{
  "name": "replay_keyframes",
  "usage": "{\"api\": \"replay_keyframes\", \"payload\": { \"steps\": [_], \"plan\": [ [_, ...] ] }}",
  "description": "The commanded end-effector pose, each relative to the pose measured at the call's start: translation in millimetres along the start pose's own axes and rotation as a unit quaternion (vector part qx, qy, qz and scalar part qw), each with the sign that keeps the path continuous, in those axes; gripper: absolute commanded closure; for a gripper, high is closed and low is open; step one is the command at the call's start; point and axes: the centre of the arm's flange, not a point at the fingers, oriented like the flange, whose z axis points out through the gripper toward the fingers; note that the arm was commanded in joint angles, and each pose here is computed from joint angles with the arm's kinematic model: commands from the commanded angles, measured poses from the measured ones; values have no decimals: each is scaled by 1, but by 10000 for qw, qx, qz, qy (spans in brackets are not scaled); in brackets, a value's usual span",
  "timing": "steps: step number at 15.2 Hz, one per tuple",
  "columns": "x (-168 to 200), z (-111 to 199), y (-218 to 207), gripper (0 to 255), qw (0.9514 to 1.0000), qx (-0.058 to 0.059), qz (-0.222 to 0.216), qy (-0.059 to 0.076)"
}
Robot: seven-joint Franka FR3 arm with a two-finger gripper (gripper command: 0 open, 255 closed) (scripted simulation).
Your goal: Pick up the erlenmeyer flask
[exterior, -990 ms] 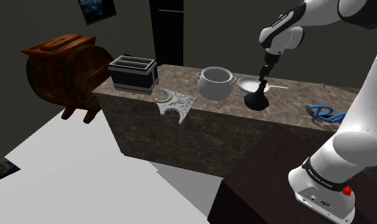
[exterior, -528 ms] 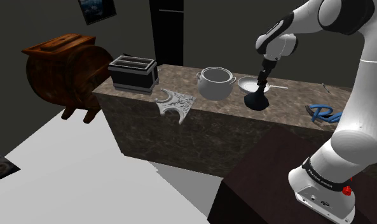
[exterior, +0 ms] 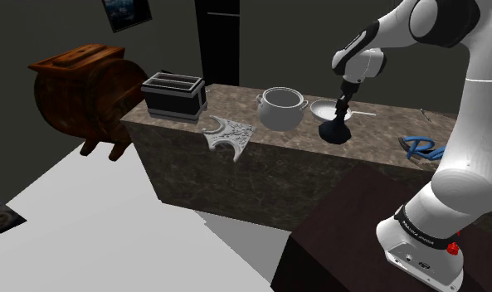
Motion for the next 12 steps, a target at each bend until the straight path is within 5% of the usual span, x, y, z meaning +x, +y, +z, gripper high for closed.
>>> {"api": "replay_keyframes", "payload": {
  "steps": [1,12],
  "plan": [
    [0,0,0,255,10000,1,1,-2],
    [0,-31,0,255,10000,1,2,-2]
  ]
}}
